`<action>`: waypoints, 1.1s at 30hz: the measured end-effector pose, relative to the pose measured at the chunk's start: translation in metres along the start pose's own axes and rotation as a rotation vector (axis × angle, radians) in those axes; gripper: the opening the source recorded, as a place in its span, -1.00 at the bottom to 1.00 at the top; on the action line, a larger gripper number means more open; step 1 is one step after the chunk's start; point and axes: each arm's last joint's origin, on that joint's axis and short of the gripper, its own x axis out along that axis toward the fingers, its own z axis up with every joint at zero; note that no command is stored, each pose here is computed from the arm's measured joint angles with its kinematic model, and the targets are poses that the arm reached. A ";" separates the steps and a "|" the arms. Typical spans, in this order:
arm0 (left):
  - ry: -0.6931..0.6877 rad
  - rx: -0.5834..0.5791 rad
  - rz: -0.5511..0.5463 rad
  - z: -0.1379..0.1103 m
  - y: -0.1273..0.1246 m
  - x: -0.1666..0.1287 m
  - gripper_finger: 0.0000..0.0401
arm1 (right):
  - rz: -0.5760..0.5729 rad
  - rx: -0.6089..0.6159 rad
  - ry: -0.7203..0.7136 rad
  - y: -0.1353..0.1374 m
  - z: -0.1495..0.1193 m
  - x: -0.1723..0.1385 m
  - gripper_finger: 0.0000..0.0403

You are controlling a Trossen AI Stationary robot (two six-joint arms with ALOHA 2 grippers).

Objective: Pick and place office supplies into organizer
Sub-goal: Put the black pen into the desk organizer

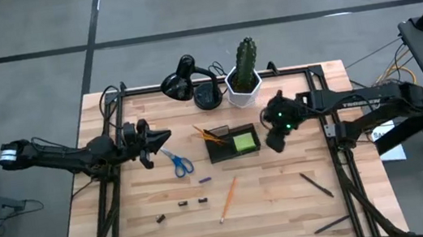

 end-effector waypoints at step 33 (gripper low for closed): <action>0.026 0.008 0.020 -0.005 0.001 0.004 -0.88 | -0.227 0.027 0.384 0.054 -0.142 0.016 -0.13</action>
